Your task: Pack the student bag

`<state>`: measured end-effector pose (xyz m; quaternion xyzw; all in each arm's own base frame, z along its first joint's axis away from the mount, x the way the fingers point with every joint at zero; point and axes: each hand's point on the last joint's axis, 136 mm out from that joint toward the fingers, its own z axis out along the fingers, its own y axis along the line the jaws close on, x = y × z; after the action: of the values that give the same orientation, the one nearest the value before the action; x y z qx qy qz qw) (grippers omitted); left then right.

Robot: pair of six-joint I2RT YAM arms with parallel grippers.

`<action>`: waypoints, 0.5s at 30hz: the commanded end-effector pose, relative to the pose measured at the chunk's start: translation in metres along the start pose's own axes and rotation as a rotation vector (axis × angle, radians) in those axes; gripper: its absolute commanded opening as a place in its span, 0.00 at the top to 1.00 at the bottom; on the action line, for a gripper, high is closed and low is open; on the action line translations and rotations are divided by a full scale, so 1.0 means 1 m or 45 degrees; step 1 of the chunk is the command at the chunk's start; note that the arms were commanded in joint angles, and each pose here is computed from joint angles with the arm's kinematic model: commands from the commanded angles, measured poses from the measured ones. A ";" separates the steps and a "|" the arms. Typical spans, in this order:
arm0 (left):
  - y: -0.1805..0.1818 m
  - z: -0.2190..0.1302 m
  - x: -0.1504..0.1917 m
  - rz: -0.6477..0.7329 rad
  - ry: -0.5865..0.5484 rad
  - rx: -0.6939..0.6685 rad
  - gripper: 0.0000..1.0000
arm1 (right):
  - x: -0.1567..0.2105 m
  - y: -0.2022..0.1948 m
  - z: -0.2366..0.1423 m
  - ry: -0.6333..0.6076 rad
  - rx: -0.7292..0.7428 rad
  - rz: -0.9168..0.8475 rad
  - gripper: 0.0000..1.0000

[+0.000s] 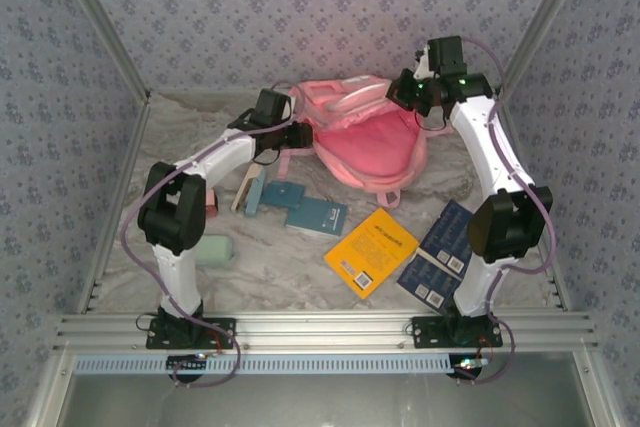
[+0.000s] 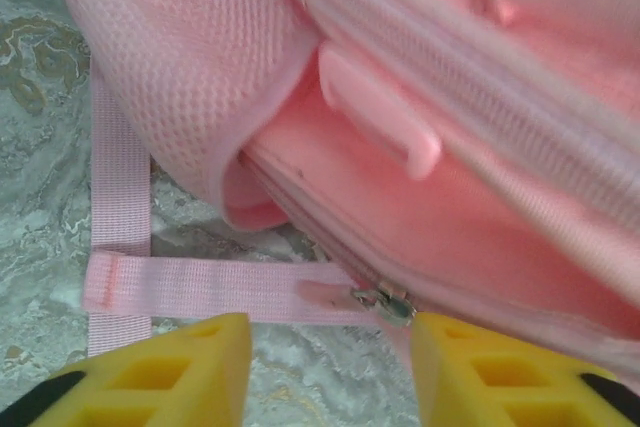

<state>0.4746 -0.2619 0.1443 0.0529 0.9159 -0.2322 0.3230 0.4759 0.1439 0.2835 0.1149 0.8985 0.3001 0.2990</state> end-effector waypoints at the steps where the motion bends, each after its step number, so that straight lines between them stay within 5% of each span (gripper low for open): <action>1: -0.013 -0.038 -0.018 -0.002 -0.080 0.025 0.52 | 0.013 -0.027 0.014 0.020 0.100 -0.034 1.00; 7: -0.017 -0.086 -0.007 0.002 -0.101 0.013 0.50 | 0.056 -0.067 0.025 0.095 0.243 -0.024 0.98; 12: 0.003 -0.109 0.016 0.038 -0.051 -0.110 0.49 | 0.060 -0.077 0.009 0.066 0.370 -0.104 0.59; 15: 0.041 -0.117 0.026 0.009 0.001 -0.275 0.46 | 0.059 -0.071 -0.009 0.027 0.486 -0.209 0.44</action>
<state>0.4108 -0.2125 0.2267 0.0424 0.9043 -0.2065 0.3712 0.4290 0.1152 0.1754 0.1201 0.9532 0.1578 0.2281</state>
